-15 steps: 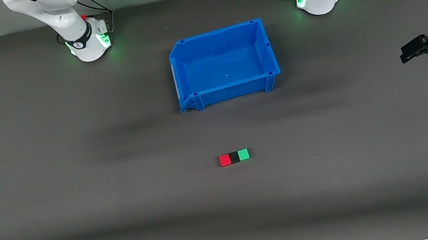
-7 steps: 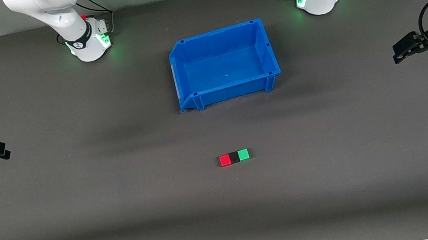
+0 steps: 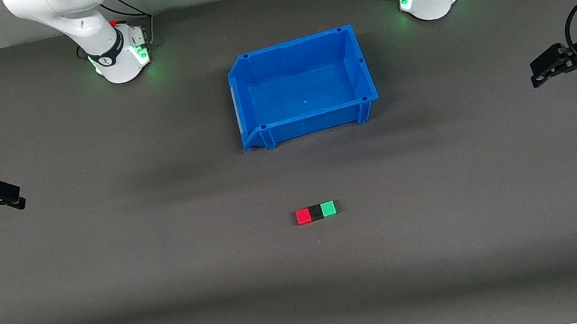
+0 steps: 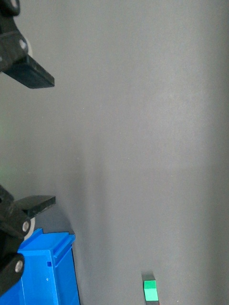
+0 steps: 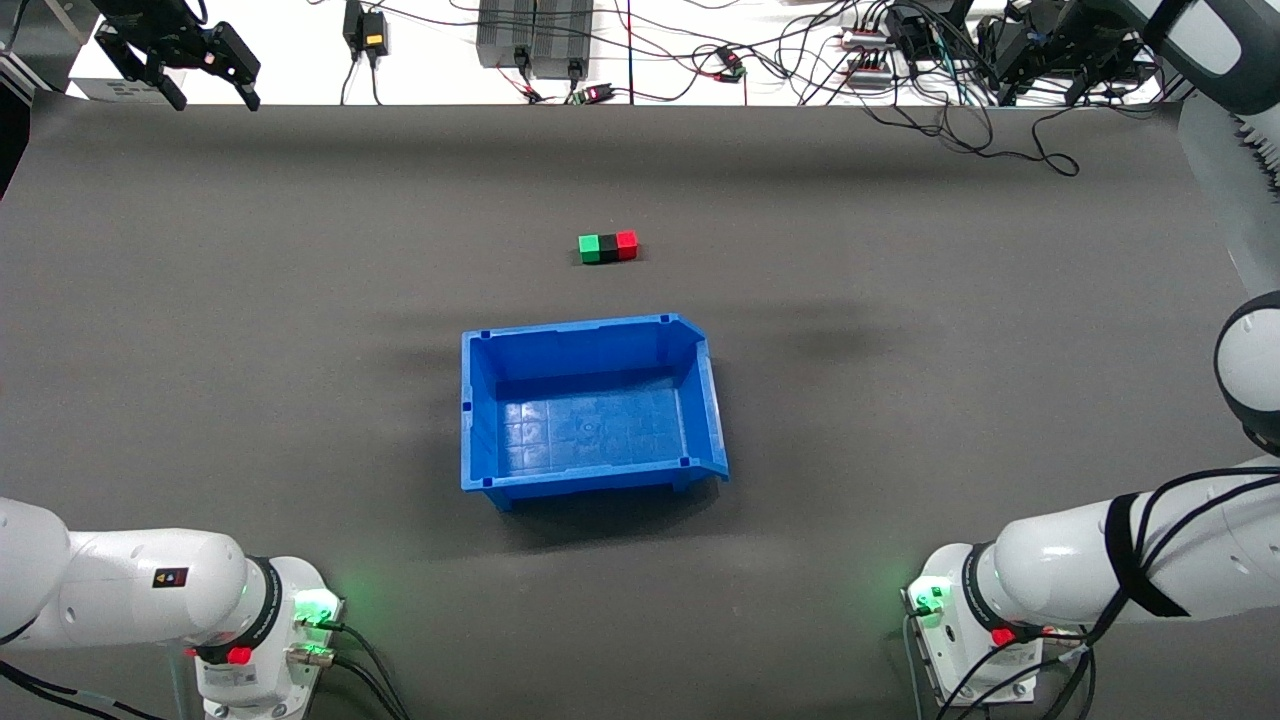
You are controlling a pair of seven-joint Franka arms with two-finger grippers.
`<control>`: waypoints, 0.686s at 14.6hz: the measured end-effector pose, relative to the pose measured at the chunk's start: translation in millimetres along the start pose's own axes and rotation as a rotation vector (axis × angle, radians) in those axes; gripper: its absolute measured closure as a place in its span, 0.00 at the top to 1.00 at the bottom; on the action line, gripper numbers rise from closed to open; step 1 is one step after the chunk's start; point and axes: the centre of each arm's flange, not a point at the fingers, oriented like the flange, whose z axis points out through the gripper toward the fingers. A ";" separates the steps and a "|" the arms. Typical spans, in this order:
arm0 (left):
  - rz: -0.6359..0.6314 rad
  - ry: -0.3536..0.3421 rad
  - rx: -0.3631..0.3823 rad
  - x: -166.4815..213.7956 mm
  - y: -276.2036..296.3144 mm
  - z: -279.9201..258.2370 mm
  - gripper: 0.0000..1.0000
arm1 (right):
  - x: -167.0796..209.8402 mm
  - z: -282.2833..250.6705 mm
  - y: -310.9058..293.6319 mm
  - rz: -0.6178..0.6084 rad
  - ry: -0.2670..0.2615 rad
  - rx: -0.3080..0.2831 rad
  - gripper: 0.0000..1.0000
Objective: Attach green and red cubes to black cube
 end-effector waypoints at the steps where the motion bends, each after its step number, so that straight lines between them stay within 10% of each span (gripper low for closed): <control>1: 0.000 0.000 0.000 0.1 0.0 0.0 1.00 | 0.5 -2.2 2.2 0.004 0.006 -0.001 1.00; 10: 0.001 -0.001 0.027 0.3 -3.9 0.1 1.00 | 0.2 -25.5 -3.3 -0.007 -0.010 -0.008 1.00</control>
